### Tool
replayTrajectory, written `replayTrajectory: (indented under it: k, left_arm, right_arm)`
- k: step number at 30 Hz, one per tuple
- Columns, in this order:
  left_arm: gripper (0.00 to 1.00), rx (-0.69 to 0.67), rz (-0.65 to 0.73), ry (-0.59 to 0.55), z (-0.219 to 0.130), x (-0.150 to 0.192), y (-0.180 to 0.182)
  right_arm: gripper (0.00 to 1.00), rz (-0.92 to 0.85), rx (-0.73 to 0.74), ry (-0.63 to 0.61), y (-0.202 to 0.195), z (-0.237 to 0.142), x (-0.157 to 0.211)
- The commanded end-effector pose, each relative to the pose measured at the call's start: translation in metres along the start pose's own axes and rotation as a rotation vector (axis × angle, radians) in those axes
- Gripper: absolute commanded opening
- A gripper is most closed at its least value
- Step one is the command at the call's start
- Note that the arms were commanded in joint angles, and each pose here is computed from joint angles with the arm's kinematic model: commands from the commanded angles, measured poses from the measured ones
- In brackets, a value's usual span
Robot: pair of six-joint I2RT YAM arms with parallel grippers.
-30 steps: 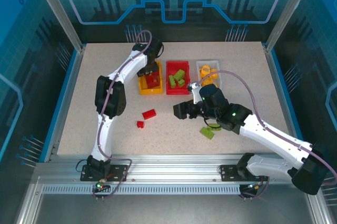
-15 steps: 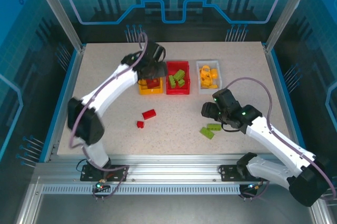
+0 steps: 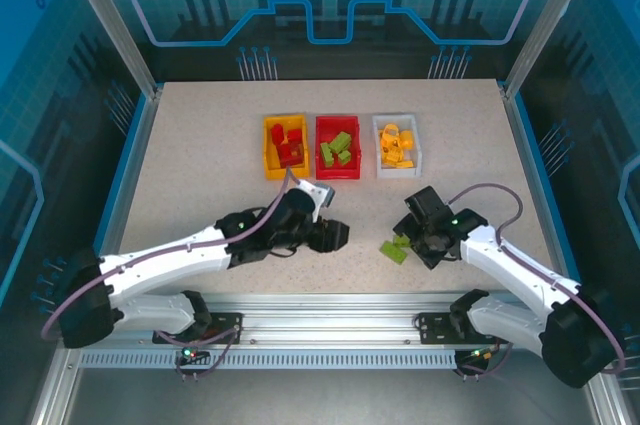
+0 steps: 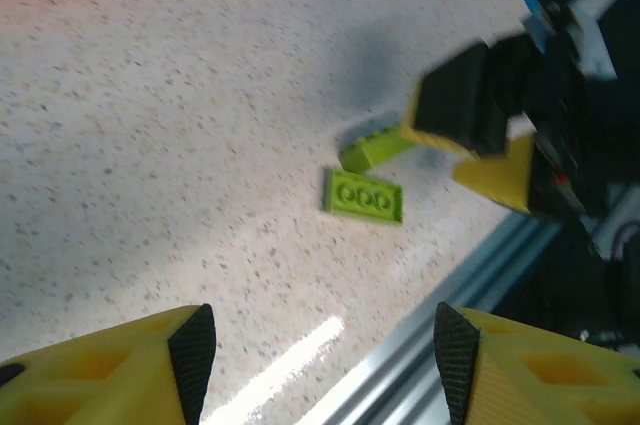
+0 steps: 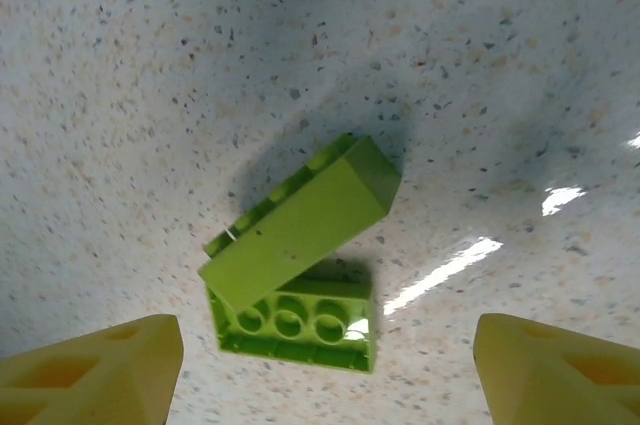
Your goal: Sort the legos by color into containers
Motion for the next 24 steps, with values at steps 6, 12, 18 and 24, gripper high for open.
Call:
replayTrajectory:
  k: [6, 12, 18, 24]
  left_arm:
    - [0.63, 0.058, 0.013, -0.140, -0.028, -0.013, -0.011]
    - [0.63, 0.051, 0.029, -0.172, -0.042, -0.018, -0.011]
    - [0.63, 0.029, 0.043, -0.193, -0.054, -0.024, -0.010]
    - [0.63, -0.013, 0.031, -0.219, -0.064, -0.029, -0.006]
  right_arm:
    - [0.72, 0.227, 0.003, 0.078, 0.008, 0.027, -0.006]
    - [0.61, 0.283, 0.033, 0.075, 0.003, 0.037, -0.012]
    - [0.42, 0.304, 0.042, 0.074, 0.004, 0.049, -0.019]
    - [0.21, 0.271, 0.034, 0.081, 0.013, 0.053, -0.022]
Point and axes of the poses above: each hand's point on the last joint's axis, 136 mm out from that joint toward the fingers, its own z axis out along the fingers, its own y axis along the line the jaws close on, x = y × z, the point moved 5 cm from there along -z, back along the fingers, and after that the axes turned 12 degrees about z, right-handed, at the moved point
